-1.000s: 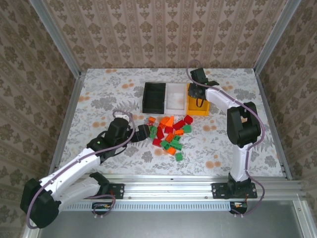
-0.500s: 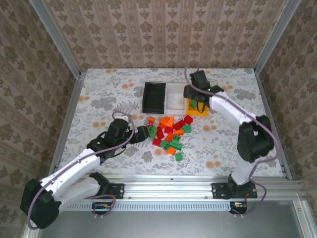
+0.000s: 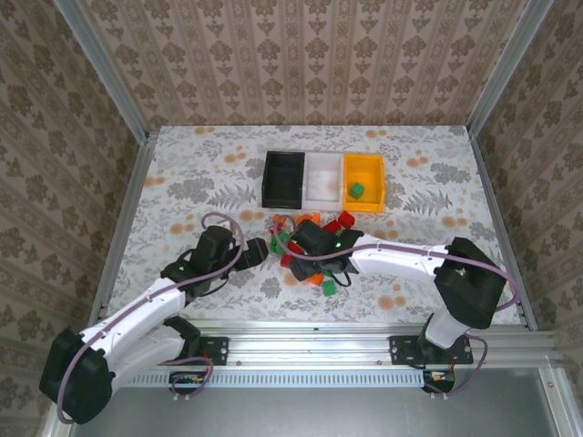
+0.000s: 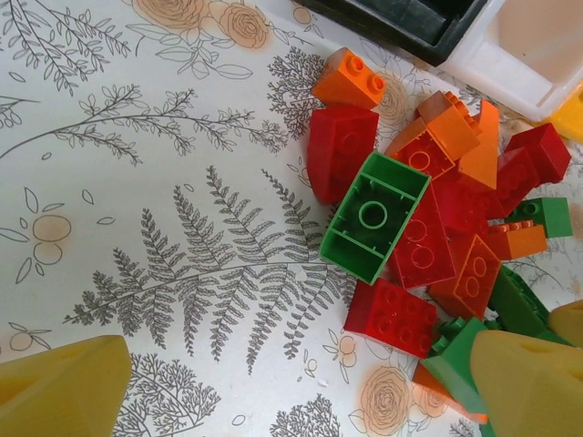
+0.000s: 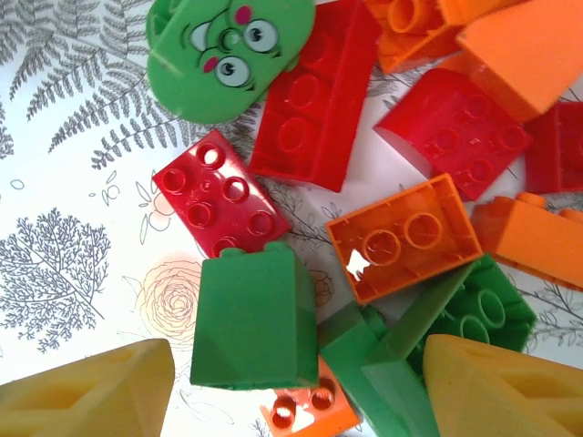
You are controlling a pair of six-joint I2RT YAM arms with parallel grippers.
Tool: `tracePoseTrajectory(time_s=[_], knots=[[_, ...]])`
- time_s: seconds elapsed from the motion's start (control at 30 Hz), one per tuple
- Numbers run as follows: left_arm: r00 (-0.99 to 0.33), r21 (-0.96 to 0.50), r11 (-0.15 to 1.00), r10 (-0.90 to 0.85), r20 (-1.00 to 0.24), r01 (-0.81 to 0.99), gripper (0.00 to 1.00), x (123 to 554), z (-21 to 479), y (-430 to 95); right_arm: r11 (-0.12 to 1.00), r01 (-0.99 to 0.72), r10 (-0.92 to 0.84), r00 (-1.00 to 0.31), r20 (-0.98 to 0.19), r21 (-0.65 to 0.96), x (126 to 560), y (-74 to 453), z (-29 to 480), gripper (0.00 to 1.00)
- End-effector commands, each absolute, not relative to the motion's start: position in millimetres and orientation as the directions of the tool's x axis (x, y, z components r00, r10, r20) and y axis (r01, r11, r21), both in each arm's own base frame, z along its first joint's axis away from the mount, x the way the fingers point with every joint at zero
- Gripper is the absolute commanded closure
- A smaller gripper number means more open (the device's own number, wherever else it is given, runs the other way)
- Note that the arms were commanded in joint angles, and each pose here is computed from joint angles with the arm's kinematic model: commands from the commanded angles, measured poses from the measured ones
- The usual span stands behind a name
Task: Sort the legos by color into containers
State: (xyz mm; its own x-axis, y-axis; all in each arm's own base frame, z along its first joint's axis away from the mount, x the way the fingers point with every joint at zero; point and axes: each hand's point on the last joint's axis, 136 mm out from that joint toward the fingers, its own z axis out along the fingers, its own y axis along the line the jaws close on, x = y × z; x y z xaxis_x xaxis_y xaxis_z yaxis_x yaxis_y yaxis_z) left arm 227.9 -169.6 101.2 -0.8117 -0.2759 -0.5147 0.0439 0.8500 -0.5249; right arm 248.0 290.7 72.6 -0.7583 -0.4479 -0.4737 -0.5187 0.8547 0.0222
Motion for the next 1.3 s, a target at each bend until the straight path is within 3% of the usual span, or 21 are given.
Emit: tracePoseTrajectory(time_s=[0.0,0.27,0.6,1.17,1.27], knots=[[-0.805,-0.567,0.822,-0.307,-0.507,0.044,0.02,228.3,107.0,-172.7,0.818,-0.571,-0.538,-0.711,-0.454,-0.075,251.7,294.9,71.0,0.31],[-0.814,-0.571,0.82,-0.302,-0.496,0.044,0.02,226.3,103.7,-173.9,0.799,-0.58,-0.584,-0.686,-0.434,-0.159,259.9,296.8,63.6,0.4],[-0.824,-0.578,0.814,-0.293,-0.485,0.051,0.03,228.6,102.3,-179.6,0.785,-0.607,-0.603,-0.704,-0.375,-0.123,241.9,301.3,42.1,0.47],[-0.832,-0.595,0.803,-0.305,-0.463,0.036,0.03,225.9,91.1,-181.3,0.798,-0.597,-0.591,-0.753,-0.29,-0.076,213.6,290.6,21.3,0.35],[-0.838,-0.592,0.805,-0.294,-0.46,0.043,0.03,226.0,92.7,-183.5,0.803,-0.594,-0.578,-0.758,-0.303,-0.048,212.9,296.5,23.1,0.38]])
